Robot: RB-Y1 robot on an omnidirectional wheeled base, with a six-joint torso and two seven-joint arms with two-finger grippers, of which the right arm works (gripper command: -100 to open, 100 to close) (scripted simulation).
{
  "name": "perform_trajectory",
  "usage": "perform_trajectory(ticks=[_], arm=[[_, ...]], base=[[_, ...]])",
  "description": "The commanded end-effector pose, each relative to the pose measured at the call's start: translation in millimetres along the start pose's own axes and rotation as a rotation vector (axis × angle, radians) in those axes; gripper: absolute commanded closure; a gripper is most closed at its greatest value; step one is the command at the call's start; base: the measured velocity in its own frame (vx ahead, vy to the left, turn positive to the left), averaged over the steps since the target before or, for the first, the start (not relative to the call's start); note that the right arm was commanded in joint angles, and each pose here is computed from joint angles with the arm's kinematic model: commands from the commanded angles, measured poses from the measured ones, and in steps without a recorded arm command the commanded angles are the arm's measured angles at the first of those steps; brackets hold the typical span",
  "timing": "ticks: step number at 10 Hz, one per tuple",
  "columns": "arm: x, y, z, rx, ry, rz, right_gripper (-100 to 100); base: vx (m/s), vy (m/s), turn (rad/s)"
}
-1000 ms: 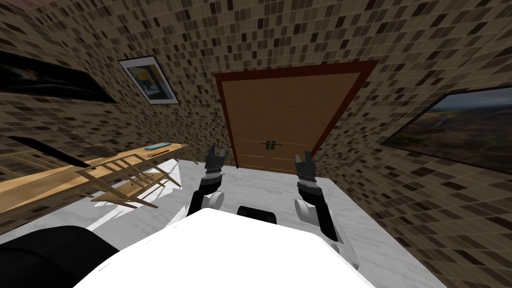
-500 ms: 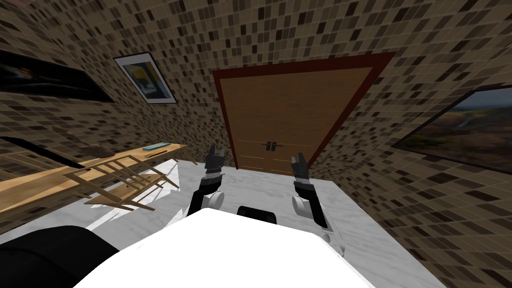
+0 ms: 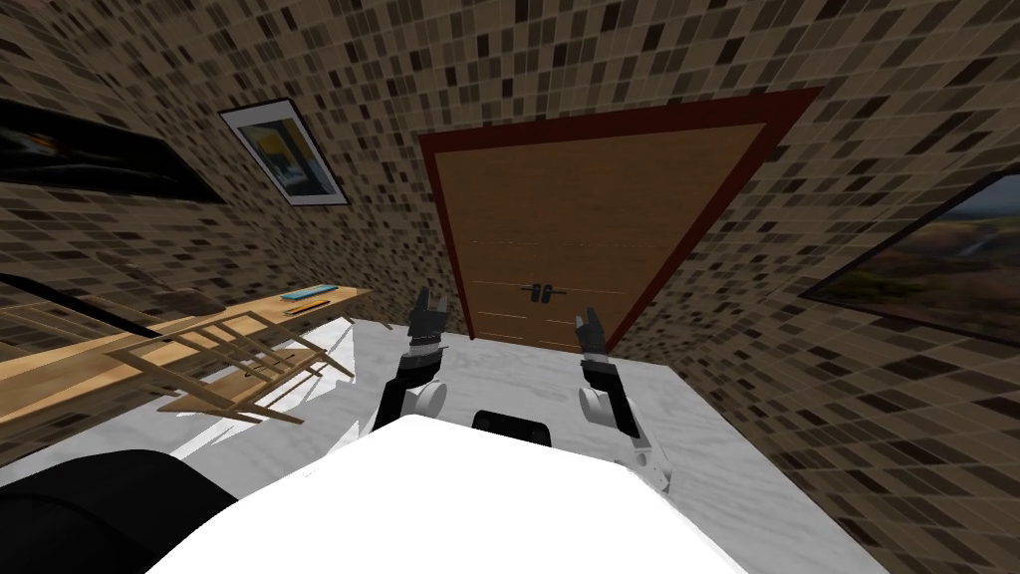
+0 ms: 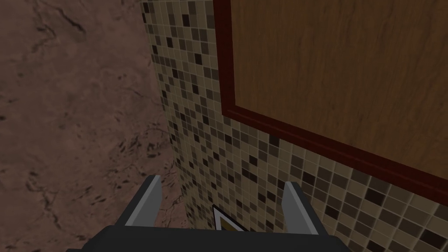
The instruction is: Pull the door open
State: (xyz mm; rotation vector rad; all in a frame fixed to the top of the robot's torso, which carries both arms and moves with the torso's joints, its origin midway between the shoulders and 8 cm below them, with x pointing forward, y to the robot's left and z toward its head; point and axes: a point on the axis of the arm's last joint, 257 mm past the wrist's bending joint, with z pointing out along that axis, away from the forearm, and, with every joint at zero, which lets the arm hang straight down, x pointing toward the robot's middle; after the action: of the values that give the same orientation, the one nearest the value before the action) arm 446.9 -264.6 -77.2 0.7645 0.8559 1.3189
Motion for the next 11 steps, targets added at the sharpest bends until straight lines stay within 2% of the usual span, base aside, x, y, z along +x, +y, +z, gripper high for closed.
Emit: perform_trajectory(ticks=[1, 11], arm=[[-0.1, -18.2, 1.4, 0.034, 0.003, 0.009, -100], [-11.5, -127.9, 5.3, 0.245, 0.006, 0.051, -100]], base=[[0.078, -0.011, 0.027], [0.097, -0.013, 0.026]])
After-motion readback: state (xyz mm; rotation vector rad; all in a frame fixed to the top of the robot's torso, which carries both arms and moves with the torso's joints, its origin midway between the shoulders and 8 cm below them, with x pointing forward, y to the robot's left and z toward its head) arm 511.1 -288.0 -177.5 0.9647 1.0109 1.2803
